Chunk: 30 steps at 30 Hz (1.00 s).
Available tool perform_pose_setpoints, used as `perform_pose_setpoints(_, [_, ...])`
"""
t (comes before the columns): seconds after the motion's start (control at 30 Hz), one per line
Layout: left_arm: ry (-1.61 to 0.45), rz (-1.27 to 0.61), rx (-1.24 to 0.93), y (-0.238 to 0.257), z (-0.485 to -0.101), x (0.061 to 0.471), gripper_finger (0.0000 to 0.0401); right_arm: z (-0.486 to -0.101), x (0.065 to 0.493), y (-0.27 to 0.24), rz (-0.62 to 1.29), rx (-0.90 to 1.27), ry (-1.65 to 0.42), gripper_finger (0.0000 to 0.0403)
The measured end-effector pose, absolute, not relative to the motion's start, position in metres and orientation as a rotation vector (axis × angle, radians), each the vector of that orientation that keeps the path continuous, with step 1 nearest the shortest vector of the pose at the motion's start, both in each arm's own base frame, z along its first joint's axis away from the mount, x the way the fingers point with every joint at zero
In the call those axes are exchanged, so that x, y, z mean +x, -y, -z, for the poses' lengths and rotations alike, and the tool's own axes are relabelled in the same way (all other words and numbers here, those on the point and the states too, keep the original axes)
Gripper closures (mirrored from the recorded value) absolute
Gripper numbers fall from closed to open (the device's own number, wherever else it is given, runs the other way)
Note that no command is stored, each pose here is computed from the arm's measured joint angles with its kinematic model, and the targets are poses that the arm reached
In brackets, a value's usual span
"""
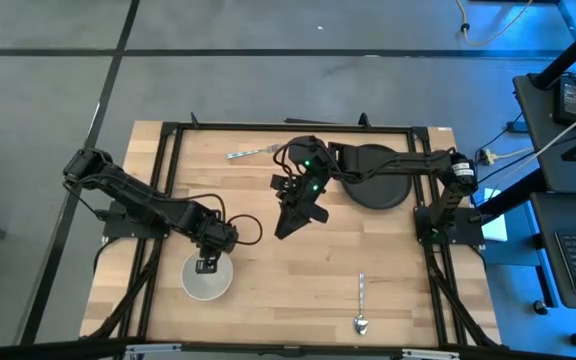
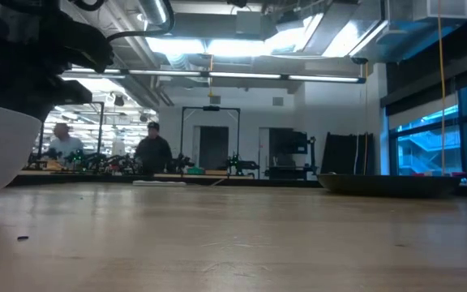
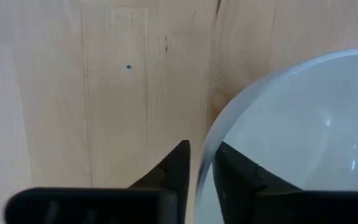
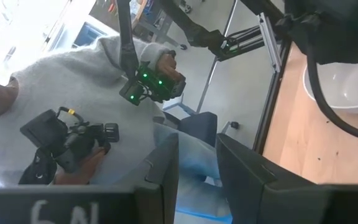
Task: Set table place
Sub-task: Put the white bowl on top of the black plate
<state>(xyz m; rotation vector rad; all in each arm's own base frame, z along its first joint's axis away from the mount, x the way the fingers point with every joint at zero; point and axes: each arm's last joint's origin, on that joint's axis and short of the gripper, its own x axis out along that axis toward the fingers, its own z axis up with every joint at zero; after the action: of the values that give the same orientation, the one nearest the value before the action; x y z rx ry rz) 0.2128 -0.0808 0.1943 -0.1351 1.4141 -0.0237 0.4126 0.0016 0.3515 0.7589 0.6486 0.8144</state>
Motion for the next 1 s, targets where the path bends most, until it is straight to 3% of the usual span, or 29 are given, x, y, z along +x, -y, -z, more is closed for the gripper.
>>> perform_pose_setpoints(0.17, [-1.408,0.012,-0.151,0.079,-0.195,0.214,0.0394,-0.351,0.413,0.001,-0.812,0.744,-0.637,0.0295])
perform_pose_setpoints(0.4, [-1.377,-0.098,-0.248,0.061,-0.203,0.224,0.0396,-0.351,0.413,0.002,-0.806,0.757,-0.643,0.0295])
perform_pose_setpoints(0.7, [-1.361,-0.283,-0.278,0.016,-0.251,0.237,0.0397,-0.352,0.412,0.001,-0.867,0.712,-0.627,0.0295])
perform_pose_setpoints(1.0, [-1.324,-0.431,-0.547,-0.048,-0.287,0.234,0.0397,-0.352,0.412,0.001,-0.924,0.537,-0.535,0.0295])
